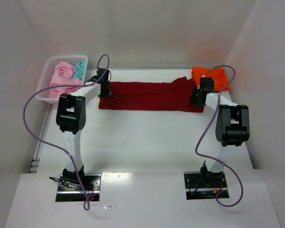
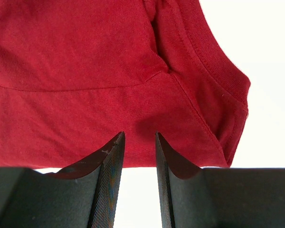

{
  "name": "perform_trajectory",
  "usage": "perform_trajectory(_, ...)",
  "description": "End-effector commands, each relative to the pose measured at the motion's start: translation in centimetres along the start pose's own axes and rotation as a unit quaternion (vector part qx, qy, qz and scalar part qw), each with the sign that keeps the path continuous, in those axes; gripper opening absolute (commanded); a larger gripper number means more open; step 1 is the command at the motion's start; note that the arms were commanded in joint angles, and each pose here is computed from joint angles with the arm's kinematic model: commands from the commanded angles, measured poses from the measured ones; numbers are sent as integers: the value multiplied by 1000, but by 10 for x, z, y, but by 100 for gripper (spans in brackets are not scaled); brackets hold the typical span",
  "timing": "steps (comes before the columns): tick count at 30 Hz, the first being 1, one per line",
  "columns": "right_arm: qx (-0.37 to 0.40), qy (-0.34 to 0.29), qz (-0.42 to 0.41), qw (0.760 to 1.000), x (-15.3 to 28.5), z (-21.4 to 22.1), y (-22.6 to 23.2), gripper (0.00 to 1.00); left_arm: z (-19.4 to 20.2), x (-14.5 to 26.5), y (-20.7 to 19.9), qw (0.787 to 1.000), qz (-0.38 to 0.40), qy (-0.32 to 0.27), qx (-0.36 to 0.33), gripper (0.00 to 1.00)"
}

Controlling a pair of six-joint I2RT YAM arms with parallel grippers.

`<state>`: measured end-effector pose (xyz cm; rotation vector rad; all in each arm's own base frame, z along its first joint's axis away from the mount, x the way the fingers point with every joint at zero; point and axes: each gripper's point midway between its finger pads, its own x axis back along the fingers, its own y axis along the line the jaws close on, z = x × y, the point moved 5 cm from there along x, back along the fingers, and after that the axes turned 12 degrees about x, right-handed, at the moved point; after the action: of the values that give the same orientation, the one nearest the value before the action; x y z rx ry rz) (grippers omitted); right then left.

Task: Fold and stack the t-shirts
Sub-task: Fold the other side of the tshirt into a rectangle

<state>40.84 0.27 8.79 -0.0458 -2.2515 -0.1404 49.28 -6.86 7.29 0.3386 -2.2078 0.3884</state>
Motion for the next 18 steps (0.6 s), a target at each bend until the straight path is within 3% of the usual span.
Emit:
perform_trajectory(1, 9, -1, 8, 1000, -9, 4, -2, 38, -18, -2, -3, 999, -7, -32, 20, 15)
perform_trajectory(8, 9, -2, 13, 1000, -9, 4, -3, 38, -23, -2, 1, 998, -25, -50, 26, 0)
perform_trajectory(18, 9, 7, 18, 1000, -12, 10, -5, 30, -32, -3, 9, 997, -33, -58, 44, 0)
